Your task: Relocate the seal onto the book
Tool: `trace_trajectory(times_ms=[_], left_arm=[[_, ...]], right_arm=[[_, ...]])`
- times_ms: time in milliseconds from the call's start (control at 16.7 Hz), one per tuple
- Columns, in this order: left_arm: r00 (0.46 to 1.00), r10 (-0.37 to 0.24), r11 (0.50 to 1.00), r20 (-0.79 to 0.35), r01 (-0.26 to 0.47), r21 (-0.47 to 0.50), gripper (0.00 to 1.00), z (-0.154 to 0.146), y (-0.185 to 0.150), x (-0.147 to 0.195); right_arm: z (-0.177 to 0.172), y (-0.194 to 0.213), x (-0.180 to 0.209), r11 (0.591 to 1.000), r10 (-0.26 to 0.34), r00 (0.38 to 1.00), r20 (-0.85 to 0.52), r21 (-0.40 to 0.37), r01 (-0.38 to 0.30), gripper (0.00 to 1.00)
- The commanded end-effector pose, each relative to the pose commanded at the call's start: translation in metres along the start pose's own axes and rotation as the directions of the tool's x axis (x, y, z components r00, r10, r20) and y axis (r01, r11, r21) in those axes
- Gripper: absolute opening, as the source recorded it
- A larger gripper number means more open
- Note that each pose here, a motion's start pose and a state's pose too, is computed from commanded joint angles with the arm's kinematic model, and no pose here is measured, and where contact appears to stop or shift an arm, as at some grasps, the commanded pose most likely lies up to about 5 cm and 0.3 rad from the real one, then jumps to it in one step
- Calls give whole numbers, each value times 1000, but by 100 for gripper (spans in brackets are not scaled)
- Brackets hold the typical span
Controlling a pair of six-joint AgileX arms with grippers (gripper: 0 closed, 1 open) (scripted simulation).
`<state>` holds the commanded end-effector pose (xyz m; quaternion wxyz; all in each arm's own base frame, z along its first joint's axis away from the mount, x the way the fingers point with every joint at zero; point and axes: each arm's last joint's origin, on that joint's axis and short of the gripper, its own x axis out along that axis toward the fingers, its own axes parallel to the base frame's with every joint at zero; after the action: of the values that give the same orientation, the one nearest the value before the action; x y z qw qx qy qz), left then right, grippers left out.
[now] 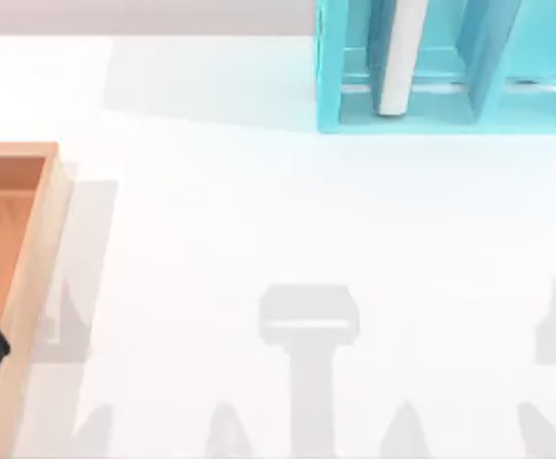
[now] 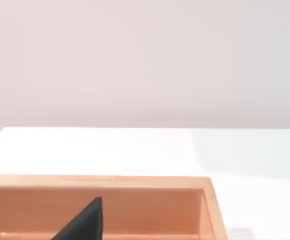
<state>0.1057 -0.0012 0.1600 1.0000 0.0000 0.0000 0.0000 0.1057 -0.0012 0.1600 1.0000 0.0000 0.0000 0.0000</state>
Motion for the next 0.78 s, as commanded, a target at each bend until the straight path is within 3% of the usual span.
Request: trace_trajectory(times_ms=[240, 480, 780], left_arm=[[1000, 0, 1000, 0, 0, 0, 100, 0, 0, 0], [1000, 0, 1000, 0, 0, 0, 100, 0, 0, 0], [1000, 0, 1000, 0, 0, 0, 100, 0, 0, 0]], right_arm=[[9, 0, 0, 1000, -4, 1000, 24, 1, 4, 100], [50, 3, 9, 1000, -11, 994, 108, 12, 9, 100], [92, 18, 62, 1000, -6, 995, 103, 28, 3, 100]])
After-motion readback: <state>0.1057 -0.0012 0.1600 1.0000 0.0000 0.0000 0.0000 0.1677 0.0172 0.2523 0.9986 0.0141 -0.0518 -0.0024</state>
